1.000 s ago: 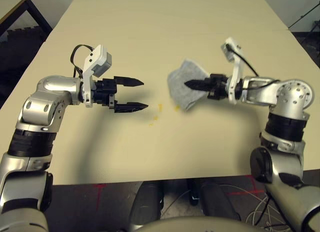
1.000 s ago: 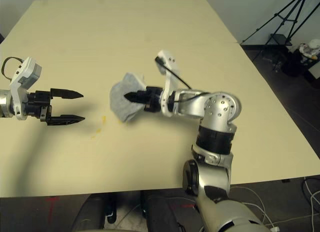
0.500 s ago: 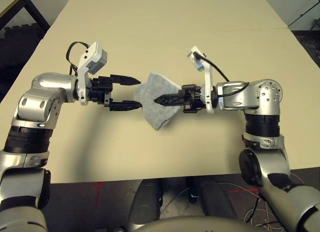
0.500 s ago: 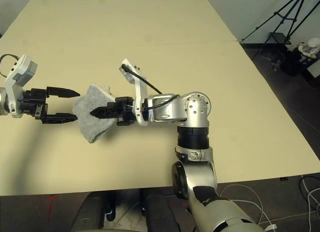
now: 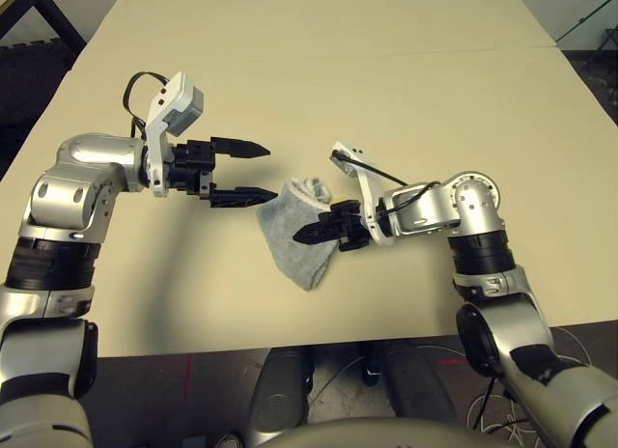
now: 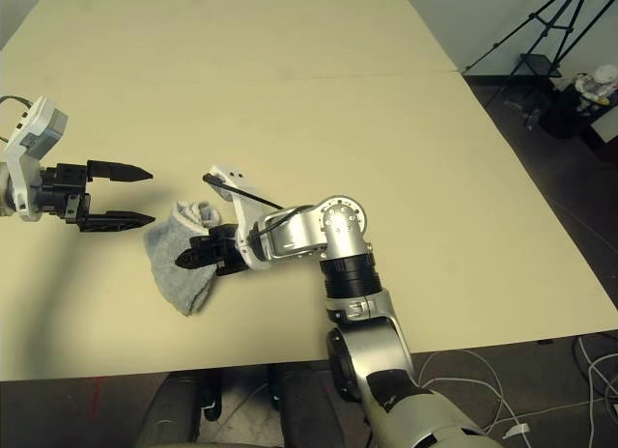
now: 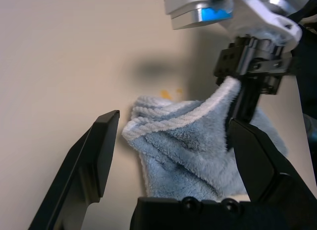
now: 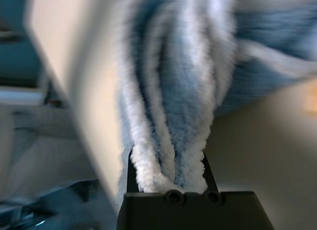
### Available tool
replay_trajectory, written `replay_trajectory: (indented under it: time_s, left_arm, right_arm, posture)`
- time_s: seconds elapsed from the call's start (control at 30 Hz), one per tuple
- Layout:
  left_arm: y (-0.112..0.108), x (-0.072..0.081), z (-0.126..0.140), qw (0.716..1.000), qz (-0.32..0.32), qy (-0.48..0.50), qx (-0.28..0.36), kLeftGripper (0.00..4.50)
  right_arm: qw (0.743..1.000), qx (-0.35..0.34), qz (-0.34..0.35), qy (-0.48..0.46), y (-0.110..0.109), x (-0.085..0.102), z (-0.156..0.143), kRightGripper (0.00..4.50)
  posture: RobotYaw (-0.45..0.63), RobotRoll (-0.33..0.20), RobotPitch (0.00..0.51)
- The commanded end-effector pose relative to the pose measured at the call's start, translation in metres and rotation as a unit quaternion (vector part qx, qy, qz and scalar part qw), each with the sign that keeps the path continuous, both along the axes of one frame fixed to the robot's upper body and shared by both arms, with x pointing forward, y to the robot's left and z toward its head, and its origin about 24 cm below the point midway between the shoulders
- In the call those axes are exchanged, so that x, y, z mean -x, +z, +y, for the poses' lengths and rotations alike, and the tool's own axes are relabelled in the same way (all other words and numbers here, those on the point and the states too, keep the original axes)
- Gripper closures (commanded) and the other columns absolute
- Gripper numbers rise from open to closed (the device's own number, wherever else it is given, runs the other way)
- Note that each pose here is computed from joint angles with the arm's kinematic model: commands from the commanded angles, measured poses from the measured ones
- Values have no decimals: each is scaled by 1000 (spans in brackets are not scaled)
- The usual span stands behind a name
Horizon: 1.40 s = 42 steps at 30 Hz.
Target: Wipe the water off the table with a rag.
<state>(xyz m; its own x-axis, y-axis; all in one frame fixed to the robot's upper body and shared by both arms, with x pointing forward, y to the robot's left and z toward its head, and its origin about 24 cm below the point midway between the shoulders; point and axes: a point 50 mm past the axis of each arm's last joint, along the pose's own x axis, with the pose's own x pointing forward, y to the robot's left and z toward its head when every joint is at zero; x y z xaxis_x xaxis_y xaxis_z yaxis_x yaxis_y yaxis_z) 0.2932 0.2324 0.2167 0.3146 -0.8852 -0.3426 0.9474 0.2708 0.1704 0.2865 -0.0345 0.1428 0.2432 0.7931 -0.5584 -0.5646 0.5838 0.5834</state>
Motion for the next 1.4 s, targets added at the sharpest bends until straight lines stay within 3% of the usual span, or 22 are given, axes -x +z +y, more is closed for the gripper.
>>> replay_trajectory:
  time_s: [0.03, 0.27, 0.53, 0.7, 1.07, 1.4]
  left_arm:
    - [-3, 0, -4, 1000, 8, -8, -6, 0]
    - [-5, 0, -6, 1000, 13, -15, -5, 0]
    - [-5, -2, -6, 1000, 14, -18, -7, 0]
    - [-5, -4, -7, 1000, 15, -19, -8, 0]
    - [-4, -7, -11, 1000, 13, -26, -6, 0]
    - [-5, -9, -10, 999, 14, -29, -9, 0]
  right_arm:
    - [994, 30, -63, -79, 9, -21, -18, 4481]
    - [985, 29, -97, -137, 25, -33, -45, 4481]
    - [979, 58, -106, -163, 35, -24, -83, 4481]
    - [976, 67, -94, -183, 27, -16, -110, 4481]
    - [958, 114, -22, -263, -13, 8, -168, 4481]
    - [938, 167, -21, -302, -6, 20, -208, 4481]
  posture:
    - [1, 0, 233]
    - [-12, 0, 240]
    - [-28, 0, 244]
    - [-39, 0, 246]
    - [-50, 0, 252]
    - [-69, 0, 256]
